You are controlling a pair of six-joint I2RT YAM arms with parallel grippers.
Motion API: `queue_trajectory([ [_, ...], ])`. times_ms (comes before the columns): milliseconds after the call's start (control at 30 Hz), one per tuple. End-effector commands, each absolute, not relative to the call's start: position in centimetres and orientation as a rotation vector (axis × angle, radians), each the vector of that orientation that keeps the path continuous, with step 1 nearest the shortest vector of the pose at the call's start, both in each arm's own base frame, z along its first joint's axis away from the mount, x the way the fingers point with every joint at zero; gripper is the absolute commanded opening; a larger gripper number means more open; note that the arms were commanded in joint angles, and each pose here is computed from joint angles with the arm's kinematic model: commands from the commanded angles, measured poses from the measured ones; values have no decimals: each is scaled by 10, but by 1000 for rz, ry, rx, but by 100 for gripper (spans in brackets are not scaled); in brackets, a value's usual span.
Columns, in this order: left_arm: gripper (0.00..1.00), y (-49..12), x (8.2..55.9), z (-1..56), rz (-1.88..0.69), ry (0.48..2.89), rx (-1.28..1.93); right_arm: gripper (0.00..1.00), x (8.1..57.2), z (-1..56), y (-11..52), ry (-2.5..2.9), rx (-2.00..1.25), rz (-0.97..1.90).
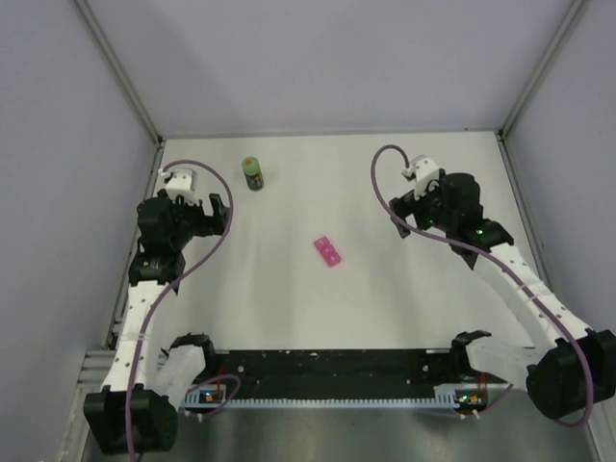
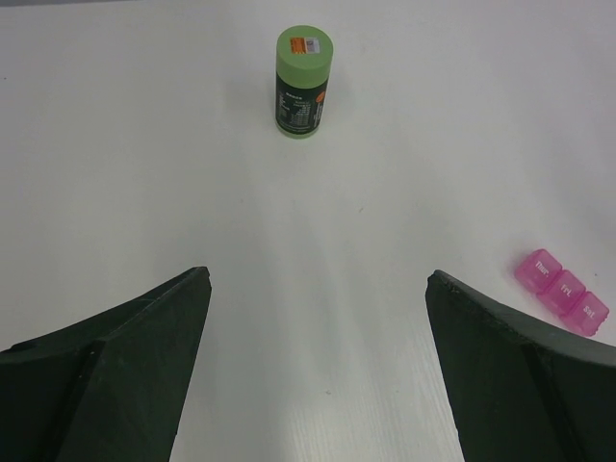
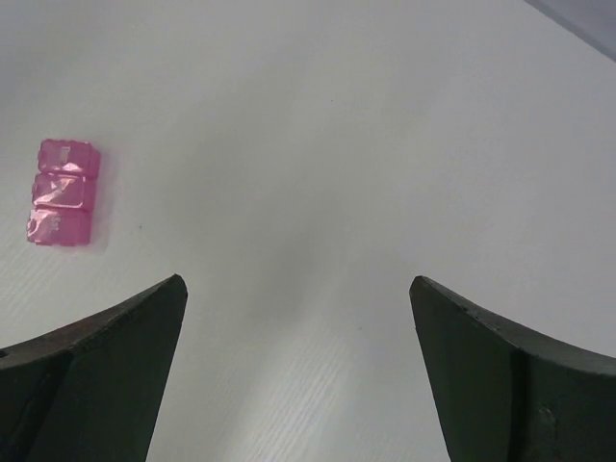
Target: Sort the pills into containers
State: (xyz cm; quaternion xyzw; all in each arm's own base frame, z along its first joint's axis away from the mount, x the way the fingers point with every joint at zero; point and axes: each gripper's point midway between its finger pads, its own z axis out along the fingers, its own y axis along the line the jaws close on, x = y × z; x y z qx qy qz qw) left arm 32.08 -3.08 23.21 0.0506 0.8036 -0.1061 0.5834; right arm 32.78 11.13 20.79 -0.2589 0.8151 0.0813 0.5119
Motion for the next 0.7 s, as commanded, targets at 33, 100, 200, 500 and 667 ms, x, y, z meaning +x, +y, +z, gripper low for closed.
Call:
queue_trajectory([
  [33, 99, -29, 330, 254, -230, 1821, 138, 99, 335, 221, 150, 1896, -751, 134],
  [100, 99, -30, 331, 251, -221, 1822, 167, 99, 336, 212, 167, 1904, -784, 168],
  [200, 99, -31, 332, 248, -224, 1826, 175, 99, 336, 195, 195, 1923, -846, 239],
  [500, 99, -31, 331, 244, -223, 1836, 181, 89, 327, 131, 271, 2033, -954, 375],
  [667, 99, -29, 330, 244, -213, 1836, 182, 84, 310, 104, 298, 2058, -1001, 407],
])
